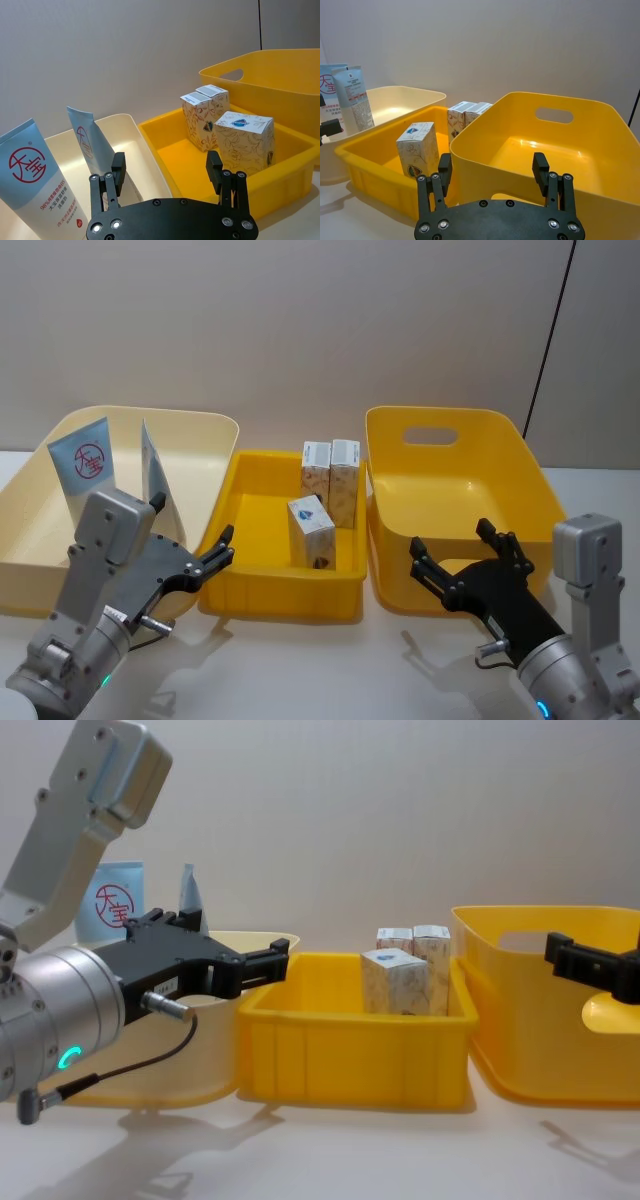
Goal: Bimanual collaborative sorting of washing and personal care products
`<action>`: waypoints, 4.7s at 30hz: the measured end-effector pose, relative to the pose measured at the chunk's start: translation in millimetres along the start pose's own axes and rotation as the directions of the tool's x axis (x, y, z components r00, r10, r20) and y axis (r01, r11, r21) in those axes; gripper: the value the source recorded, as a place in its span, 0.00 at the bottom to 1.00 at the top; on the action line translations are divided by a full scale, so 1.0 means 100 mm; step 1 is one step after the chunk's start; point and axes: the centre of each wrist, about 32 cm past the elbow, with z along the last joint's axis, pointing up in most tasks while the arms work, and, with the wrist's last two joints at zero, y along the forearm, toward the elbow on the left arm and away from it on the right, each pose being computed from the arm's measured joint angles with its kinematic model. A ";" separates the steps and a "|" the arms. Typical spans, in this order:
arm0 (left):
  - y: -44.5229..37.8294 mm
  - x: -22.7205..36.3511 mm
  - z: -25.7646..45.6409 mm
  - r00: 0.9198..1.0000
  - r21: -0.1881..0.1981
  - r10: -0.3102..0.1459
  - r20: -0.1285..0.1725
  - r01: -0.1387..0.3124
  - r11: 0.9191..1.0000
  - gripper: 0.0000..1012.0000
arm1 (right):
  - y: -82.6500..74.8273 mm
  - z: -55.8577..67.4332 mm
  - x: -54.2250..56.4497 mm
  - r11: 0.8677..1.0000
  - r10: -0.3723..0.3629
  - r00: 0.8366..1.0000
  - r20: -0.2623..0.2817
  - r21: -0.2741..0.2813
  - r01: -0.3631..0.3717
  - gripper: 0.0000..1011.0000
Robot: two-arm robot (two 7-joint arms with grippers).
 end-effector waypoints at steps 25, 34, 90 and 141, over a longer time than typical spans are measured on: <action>0.000 0.000 0.000 1.000 0.000 0.000 0.000 0.000 1.000 0.99 | 0.00 0.00 0.00 1.000 0.000 1.000 0.000 0.000 0.000 0.99; 0.000 0.000 0.000 1.000 0.000 0.000 0.000 0.000 1.000 0.99 | 0.00 0.00 0.00 1.000 0.000 1.000 0.000 0.000 0.000 0.99; 0.000 0.000 0.000 1.000 0.000 0.000 0.000 0.000 1.000 0.99 | 0.13 0.78 -0.63 0.983 0.169 0.985 -0.044 0.081 -0.165 0.99; 0.000 0.000 0.000 1.000 0.000 0.000 0.000 0.000 1.000 0.99 | 0.61 0.79 -0.83 0.966 0.036 0.998 -0.041 -0.256 -0.046 0.99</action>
